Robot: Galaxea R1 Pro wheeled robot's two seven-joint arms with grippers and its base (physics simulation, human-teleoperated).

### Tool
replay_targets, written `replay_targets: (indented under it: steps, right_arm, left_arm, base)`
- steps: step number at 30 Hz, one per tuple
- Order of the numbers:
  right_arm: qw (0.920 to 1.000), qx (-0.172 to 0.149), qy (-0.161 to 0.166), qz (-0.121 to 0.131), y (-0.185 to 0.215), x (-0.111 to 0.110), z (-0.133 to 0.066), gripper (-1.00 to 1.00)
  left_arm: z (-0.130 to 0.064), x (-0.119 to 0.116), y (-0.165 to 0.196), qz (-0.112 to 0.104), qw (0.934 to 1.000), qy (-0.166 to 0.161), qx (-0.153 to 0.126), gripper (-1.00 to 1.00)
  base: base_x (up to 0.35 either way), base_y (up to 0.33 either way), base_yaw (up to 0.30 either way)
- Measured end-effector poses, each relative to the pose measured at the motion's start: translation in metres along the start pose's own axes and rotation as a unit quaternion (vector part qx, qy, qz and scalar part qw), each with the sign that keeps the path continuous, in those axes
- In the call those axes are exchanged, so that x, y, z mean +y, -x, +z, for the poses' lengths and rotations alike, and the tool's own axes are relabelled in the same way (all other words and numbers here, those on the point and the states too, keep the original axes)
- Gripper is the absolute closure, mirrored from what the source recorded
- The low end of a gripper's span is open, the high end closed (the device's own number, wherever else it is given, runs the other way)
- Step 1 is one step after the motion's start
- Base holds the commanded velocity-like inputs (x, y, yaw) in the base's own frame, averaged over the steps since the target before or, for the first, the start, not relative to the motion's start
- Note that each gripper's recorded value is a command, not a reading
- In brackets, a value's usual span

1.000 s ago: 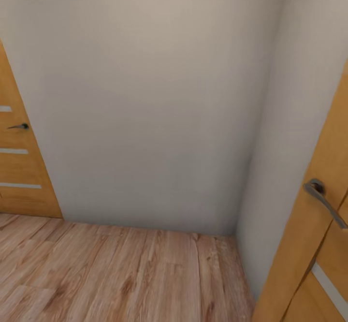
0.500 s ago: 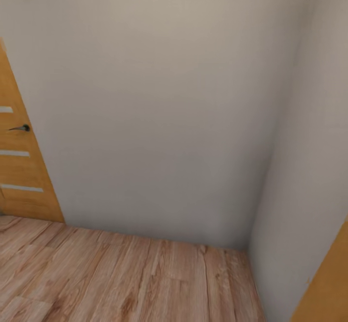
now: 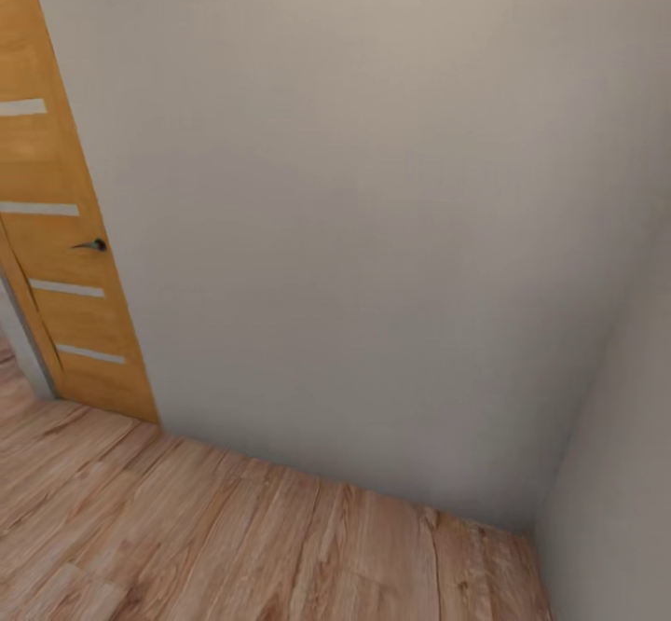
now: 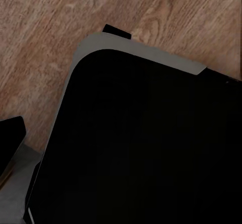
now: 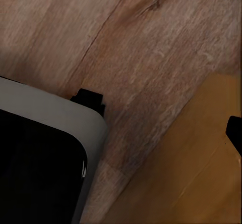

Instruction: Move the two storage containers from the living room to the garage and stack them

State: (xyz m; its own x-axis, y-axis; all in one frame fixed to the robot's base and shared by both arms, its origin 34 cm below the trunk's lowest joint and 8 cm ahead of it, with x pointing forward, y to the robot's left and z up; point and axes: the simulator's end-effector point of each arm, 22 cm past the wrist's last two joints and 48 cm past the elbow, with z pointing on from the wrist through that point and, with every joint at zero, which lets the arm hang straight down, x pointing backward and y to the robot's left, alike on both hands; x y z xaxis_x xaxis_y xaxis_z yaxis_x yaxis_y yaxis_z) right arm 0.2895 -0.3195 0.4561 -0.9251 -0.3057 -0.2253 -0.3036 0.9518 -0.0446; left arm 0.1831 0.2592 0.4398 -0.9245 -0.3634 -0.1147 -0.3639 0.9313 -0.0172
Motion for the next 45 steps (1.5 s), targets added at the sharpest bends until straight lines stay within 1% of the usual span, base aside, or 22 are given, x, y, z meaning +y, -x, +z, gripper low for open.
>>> replay_targets:
  steps: [17, 37, 45]
  right_arm:
    - [1.0, -0.002, -0.001, 0.006, 0.0014, 0.0011, 0.0003, -1.0]
    - [1.0, -0.003, -0.003, 0.008, 0.0015, -0.0003, 0.0004, -1.0]
    - [1.0, -0.003, -0.002, 0.008, 0.0017, 0.0002, 0.0004, -1.0]
  left_arm:
    - [0.0, 0.0, 0.0004, 0.001, 1.0, 0.0, -0.001, -1.0]
    - [0.0002, -0.0026, 0.0013, 0.001, 1.0, -0.001, -0.002, -1.0]
    - [0.0002, -0.0014, 0.0039, 0.006, 1.0, -0.001, -0.005, -1.0]
  base:
    - [0.304, 0.0, 0.268]
    - [0.012, 0.0, 0.269]
    - [0.0, 0.0, 0.269]
